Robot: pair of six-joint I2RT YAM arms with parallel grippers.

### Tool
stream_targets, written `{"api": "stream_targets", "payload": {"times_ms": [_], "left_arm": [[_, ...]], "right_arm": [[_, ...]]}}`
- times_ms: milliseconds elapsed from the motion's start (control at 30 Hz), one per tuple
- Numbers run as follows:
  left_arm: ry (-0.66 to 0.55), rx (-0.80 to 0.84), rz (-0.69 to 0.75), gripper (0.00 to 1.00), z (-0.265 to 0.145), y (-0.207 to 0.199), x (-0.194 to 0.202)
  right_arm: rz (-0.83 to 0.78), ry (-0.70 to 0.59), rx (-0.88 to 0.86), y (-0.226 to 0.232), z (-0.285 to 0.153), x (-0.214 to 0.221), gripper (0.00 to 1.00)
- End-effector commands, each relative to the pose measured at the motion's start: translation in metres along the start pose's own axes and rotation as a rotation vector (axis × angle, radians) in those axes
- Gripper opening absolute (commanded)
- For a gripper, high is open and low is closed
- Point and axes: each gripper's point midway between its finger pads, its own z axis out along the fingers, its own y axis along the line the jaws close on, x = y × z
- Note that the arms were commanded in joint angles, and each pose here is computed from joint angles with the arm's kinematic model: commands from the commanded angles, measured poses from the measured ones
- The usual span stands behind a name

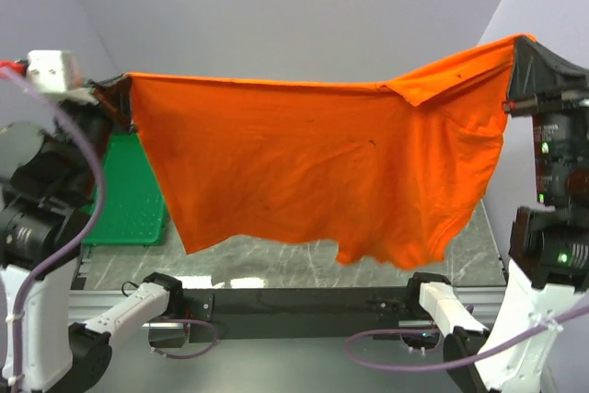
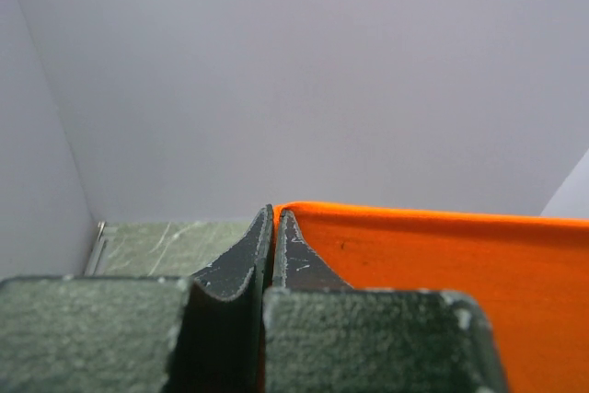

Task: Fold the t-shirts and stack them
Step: Flatten the tshirt out, then fold the tshirt

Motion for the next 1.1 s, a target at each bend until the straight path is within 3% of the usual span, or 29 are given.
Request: {"api": "stream_targets", "payload": {"times_ms": [0,133,300,433,633,700,833,1067], "left_arm": [[0.177,-0.096,0.065,0.01,0.037,0.013,0.06],[0.333,-0.104,0.083,0.01,0.08,0.01,0.141],[0.568,-0.188,0.14,0.01,0.126,0.028,0.273],[0.63,-0.25,0.155,0.01,0.161,0.053,0.33],[0.75,-0.26,0.223,0.01,0.205,0.078,0.414],[0.815,-0.264,0.25,0.01,0.211,0.086,0.449],[0.831,-0.253,0.244,0.01,0.231,0.093,0.472],[0.838,-0.27,0.206,0.01,0.237,0.102,0.482]], "right_arm": [[-0.031,0.155,-0.013,-0.015,0.03,0.05,0.0],[0.036,0.339,-0.003,-0.04,0.06,0.134,0.0],[0.087,0.559,0.024,-0.077,0.082,0.26,0.0],[0.099,0.785,0.07,-0.109,0.089,0.386,0.0],[0.187,0.973,0.099,-0.129,0.088,0.523,0.0],[0.201,0.986,0.091,-0.132,0.094,0.543,0.0],[0.239,1.062,0.124,-0.145,0.086,0.595,0.0],[0.261,1.044,0.147,-0.146,0.102,0.591,0.0]]}}
